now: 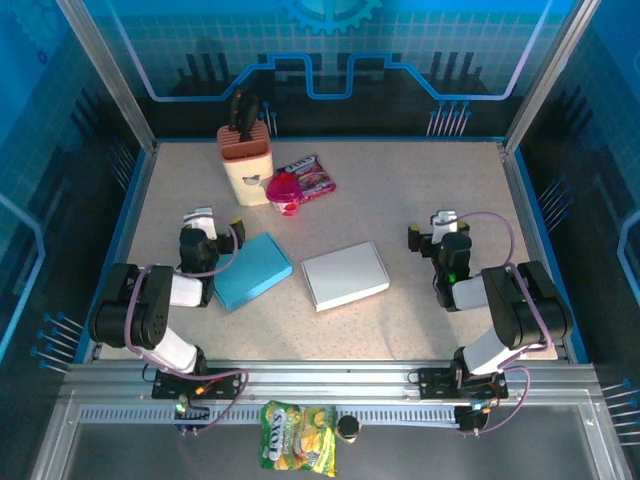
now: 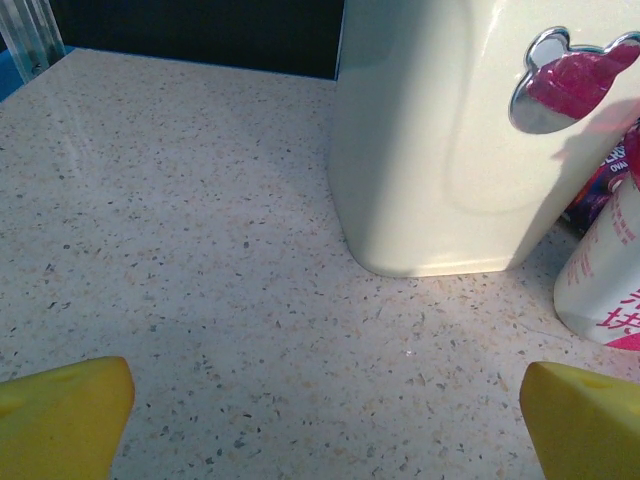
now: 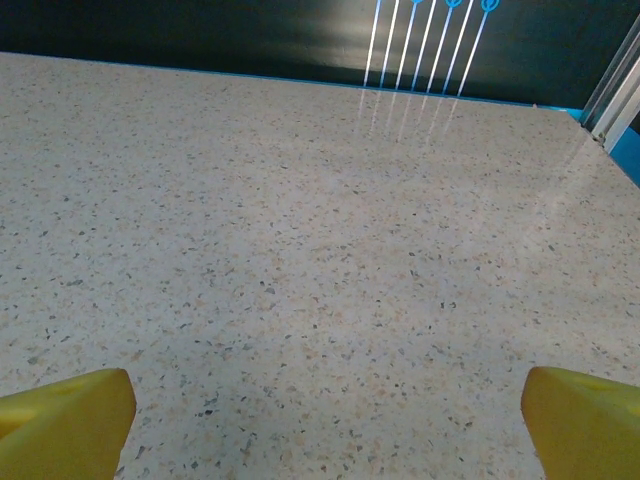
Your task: Fold the paper box
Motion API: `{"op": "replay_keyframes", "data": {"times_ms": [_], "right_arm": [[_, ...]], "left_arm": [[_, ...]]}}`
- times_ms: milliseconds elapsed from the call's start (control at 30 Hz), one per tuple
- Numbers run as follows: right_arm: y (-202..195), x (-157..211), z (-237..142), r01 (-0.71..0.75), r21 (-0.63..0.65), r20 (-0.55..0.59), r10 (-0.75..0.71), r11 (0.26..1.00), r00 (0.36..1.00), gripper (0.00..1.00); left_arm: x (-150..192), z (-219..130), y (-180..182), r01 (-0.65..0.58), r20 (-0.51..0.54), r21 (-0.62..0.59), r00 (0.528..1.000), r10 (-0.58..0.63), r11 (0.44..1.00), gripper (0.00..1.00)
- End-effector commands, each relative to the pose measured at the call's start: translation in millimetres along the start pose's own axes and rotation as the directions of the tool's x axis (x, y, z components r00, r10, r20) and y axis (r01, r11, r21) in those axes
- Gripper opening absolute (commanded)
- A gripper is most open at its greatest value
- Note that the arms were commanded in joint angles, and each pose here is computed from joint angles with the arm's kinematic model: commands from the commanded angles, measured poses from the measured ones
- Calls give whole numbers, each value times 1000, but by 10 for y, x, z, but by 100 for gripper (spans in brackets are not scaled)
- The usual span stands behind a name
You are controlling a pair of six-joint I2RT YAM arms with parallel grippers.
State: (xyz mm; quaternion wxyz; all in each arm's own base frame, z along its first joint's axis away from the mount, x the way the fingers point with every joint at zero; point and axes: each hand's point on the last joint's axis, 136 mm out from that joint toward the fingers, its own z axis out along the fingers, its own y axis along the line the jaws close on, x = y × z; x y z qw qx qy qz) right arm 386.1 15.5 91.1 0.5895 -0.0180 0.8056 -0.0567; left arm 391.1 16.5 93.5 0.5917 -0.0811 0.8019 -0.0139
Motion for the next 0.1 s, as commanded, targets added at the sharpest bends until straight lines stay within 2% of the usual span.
{"op": "replay_keyframes", "data": {"times_ms": [0, 67], "right_arm": [[-50, -138, 25, -1, 27, 29, 0, 1000, 1000, 100], [-83, -150, -47, -9, 46, 65, 6, 999, 998, 100]], "left_arm": [[-49, -25, -6, 2, 22, 8, 1000, -2, 1000, 99], [-38, -30, -7, 4, 21, 9, 1000, -4, 1000, 99]]}}
